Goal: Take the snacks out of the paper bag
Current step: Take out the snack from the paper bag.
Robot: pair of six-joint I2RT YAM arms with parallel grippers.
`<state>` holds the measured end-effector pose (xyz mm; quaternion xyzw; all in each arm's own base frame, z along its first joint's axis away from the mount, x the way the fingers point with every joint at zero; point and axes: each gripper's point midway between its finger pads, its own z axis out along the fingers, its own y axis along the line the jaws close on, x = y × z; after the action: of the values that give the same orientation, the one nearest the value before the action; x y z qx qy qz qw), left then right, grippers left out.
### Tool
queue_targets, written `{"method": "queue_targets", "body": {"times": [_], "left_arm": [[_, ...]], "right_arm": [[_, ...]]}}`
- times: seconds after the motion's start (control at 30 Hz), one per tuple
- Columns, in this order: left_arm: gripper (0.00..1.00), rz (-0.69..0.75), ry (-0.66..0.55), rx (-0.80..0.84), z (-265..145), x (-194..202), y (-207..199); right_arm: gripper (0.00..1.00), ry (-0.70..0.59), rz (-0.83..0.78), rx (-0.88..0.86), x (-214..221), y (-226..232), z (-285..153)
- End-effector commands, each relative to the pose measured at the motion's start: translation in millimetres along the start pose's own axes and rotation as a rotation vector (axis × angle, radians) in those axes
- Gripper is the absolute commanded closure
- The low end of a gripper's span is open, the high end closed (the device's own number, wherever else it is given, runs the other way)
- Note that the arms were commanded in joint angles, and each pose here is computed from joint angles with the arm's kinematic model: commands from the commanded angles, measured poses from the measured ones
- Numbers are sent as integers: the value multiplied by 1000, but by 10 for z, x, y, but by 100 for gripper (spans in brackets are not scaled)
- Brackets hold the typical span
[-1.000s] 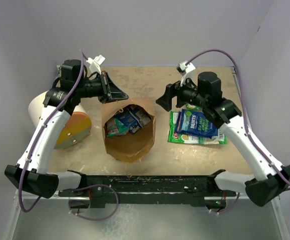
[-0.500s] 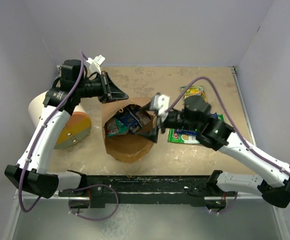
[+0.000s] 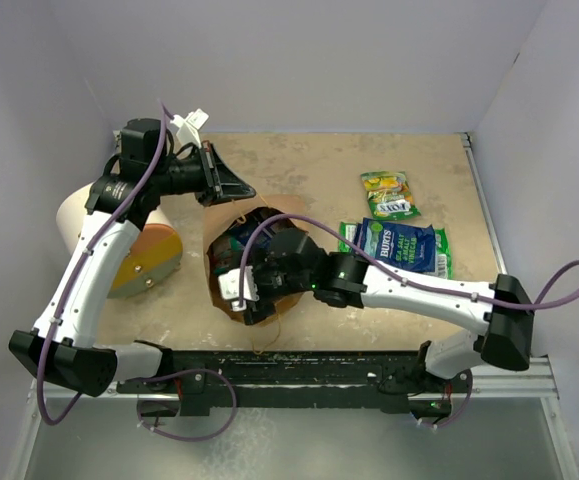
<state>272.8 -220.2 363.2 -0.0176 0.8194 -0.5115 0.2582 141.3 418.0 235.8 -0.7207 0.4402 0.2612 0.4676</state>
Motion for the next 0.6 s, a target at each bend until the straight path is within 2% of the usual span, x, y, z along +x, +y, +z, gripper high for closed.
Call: {"method": "queue_targets", "body": {"times": [0.0,0.13,0.23,0.43,0.57], "left_arm": [[100,60,-50,34,-96,-116,-187],[100,60,-45,37,-89,-116,-189],[100,64,-48,41,-93,-131,-212],[100,66,-43,40,-107,-107,-207],[100,76,-38,46,-117,-108,-237]], "right_arm": [[19,79,-149,105,189,-252,80],[32,164,-165,136,461,-318,266],[42,186,-102,149,595,-316,428],[53,160,-66,246,710,-476,640],[55,151,-31,287,852,-535,669]]}}
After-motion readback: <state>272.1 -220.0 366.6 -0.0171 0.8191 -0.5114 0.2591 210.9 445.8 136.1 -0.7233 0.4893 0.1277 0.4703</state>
